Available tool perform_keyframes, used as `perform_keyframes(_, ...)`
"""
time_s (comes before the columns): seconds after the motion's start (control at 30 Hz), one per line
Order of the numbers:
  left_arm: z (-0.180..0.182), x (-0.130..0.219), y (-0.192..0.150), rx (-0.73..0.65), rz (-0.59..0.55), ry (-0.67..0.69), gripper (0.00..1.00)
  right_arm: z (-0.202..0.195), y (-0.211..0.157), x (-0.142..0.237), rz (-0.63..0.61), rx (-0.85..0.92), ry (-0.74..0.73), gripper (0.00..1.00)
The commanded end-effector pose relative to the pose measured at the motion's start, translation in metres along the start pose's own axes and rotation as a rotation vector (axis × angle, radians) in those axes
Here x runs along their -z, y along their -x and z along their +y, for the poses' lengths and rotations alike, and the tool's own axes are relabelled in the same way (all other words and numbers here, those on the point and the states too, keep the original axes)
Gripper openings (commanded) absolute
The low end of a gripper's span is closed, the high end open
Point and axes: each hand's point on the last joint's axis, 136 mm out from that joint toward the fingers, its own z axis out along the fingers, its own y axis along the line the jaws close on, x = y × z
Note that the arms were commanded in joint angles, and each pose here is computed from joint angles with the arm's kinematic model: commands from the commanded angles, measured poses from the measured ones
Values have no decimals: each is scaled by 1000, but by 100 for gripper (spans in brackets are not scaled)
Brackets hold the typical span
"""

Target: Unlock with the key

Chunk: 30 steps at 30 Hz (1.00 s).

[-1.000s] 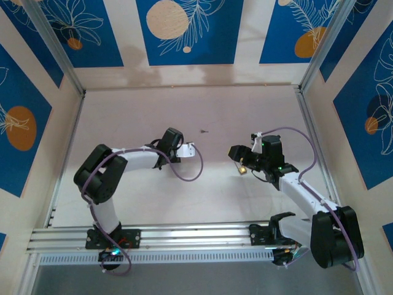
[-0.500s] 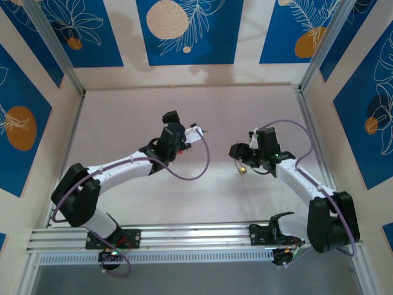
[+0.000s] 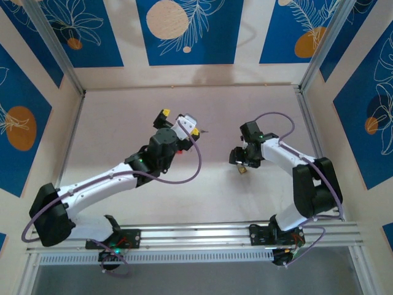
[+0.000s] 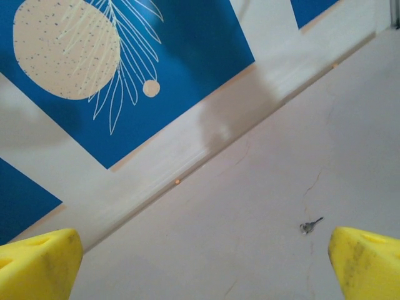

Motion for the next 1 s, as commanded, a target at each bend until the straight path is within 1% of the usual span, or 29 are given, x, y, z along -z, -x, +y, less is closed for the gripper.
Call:
perform_keyframes(0.0, -5, 5, -8, 64, 10, -41, 100, -7, -6, -1, 71, 29, -58, 64)
perform_keyframes(0.1, -10, 6, -11, 63, 20, -65, 100, -6, -10, -5, 118, 36, -58, 64)
perform_keyframes(0.27, -3, 10, -6, 62, -2, -49, 100, -1, -21, -15, 188, 38, -30, 64)
perform_keyframes(0.4, -6, 11, -7, 53, -12, -63, 100, 6, -25, -15, 187, 72, -38, 63)
perform_keyframes(0.53, -7, 13, -5, 58, -18, -80, 100, 11, -25, -17, 192, 71, -30, 60)
perform_keyframes(0.7, -8, 14, -5, 61, -27, -84, 100, 1, -17, -21, 200, 78, -109, 56)
perform_keyframes(0.77, -9, 14, -6, 62, -29, -87, 100, 0, -15, -22, 205, 74, -113, 56)
perform_keyframes(0.97, -8, 15, -5, 61, -35, -87, 100, -2, -13, -24, 217, 80, -141, 50)
